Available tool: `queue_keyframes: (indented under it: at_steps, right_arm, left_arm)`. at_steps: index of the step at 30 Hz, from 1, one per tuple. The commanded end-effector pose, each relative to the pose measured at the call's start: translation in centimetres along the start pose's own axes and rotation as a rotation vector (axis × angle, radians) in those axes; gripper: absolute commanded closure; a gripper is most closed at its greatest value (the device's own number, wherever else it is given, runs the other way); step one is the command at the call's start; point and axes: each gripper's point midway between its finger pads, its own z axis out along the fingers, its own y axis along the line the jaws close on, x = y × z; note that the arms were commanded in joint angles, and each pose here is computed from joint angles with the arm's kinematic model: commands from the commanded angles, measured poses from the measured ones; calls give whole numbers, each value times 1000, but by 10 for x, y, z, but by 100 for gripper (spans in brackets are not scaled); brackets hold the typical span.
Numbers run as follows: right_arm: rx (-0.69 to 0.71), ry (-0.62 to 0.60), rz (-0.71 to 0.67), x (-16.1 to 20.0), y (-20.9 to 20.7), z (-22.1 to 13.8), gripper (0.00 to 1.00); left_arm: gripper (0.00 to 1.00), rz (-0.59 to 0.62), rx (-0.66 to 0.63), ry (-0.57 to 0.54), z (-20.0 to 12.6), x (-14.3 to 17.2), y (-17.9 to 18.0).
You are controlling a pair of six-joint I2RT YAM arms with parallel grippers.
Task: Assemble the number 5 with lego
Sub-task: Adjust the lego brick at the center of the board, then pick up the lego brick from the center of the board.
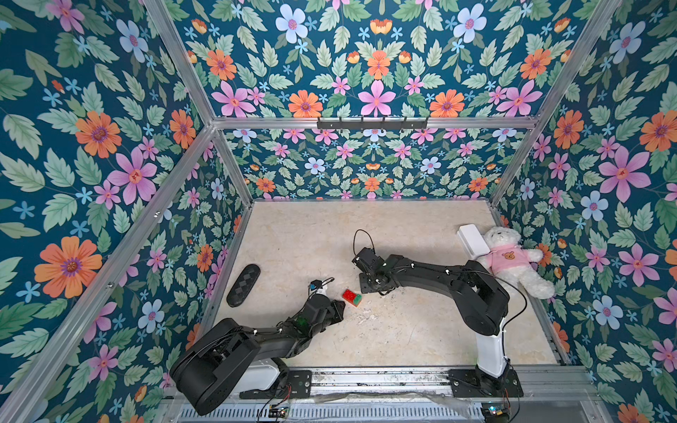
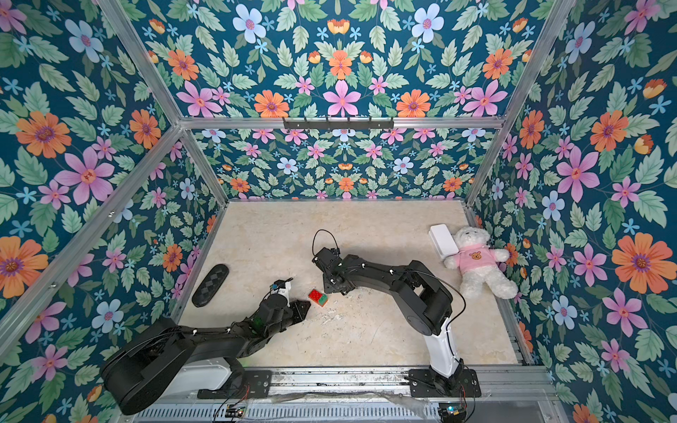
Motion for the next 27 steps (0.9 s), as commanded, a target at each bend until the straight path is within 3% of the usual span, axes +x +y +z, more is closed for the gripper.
queue_keyframes:
  at_steps: [1, 27]
  right_arm:
    - [33, 10, -21, 0, -4, 2, 48]
    - [86, 31, -35, -2, -12, 11, 54]
  left_arm:
    - [79, -3, -122, 83, -7, 23, 33]
    - [78, -31, -105, 85, -13, 28, 37]
